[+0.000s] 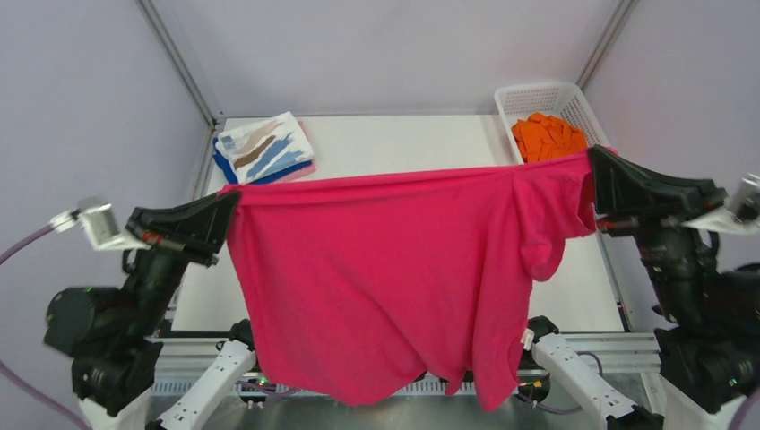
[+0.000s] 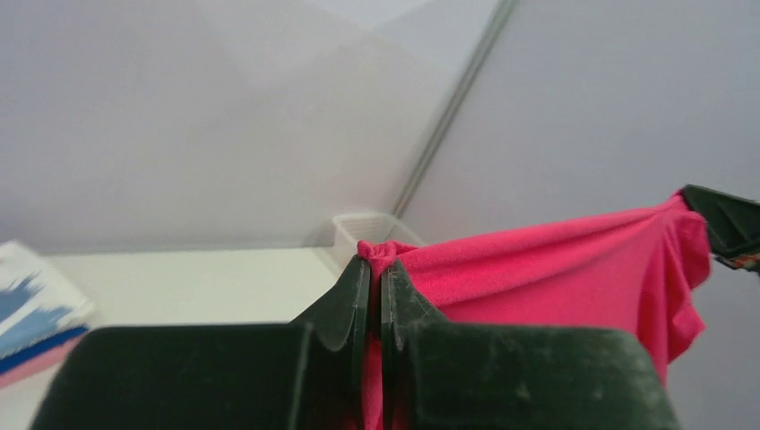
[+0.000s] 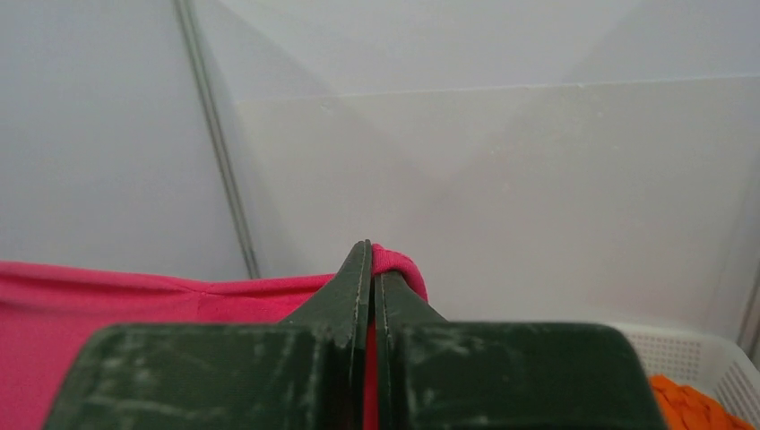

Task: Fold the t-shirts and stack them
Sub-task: Flatten out the tshirt

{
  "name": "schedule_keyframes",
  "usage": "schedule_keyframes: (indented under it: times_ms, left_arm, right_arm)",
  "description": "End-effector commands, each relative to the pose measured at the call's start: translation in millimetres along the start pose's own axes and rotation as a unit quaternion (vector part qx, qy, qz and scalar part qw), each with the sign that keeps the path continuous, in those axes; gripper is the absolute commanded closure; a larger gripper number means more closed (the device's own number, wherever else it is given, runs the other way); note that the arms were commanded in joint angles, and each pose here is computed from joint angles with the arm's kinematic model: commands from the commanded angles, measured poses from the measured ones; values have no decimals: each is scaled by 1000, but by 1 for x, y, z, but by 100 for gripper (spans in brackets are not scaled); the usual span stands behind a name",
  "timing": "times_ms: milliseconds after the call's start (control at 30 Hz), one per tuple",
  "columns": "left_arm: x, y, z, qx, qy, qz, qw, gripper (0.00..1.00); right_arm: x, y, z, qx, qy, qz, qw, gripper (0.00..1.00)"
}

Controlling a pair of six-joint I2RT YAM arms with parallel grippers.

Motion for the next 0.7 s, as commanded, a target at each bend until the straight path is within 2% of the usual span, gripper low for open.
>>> schedule_keyframes:
  times_ms: [0,67,100,133,167,200,267,300,333,367,400,433,467,500,567,667]
  left_arm:
    - [-47,55,58,188,32,33,981,100]
    - [-76,77,87,267,50,61,960,100]
    - [-94,89,104,313,62,80,944,100]
    - [-112,100,120,351,75,101,928,100]
    - [-132,111,138,388,86,126,909,100]
    - [-153,121,156,420,91,154,890,100]
    - [-201,143,197,463,98,230,850,97]
    - [-221,150,217,480,96,261,832,89]
    - [-236,158,233,488,86,291,819,75]
    - [-252,164,249,494,69,326,803,51]
    - [-263,170,261,500,53,354,789,27]
    - [-269,178,270,504,39,371,779,7]
    - [-274,183,276,508,36,385,770,1]
    - [-276,188,280,509,37,391,766,1]
    - [-277,195,280,493,34,397,773,0]
    - [-277,195,272,460,16,400,793,0]
  right_arm:
    - [-54,56,-41,-146,-58,56,986,95]
    - [-97,78,-57,-176,-74,103,976,95]
    - [-108,86,-62,-189,-79,106,973,95]
    - [-141,99,-71,-199,-86,147,965,95]
    - [-155,109,-77,-206,-94,153,962,95]
    - [-188,122,-86,-212,-102,186,954,94]
    - [-245,143,-102,-213,-108,246,939,92]
    - [-285,153,-116,-219,-106,292,925,89]
    - [-303,161,-121,-207,-93,303,926,85]
    - [-343,168,-134,-213,-80,344,911,66]
    - [-354,180,-138,-199,-69,347,914,52]
    - [-390,184,-148,-202,-61,385,899,29]
    - [-392,197,-149,-199,-57,386,899,20]
    - [-417,199,-155,-203,-52,412,887,6]
    - [-424,209,-159,-210,-48,426,879,2]
    - [-424,203,-157,-213,-40,425,879,4]
Point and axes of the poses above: each gripper's point midway between its finger pads, its own y axis out along the fingers, its own z axis along the line the jaws close on, x = y × z, the point moved 10 cm from there along -y, back along the fingers, and after that the axes turned 3 degrees about y, right-handed, at the moved point
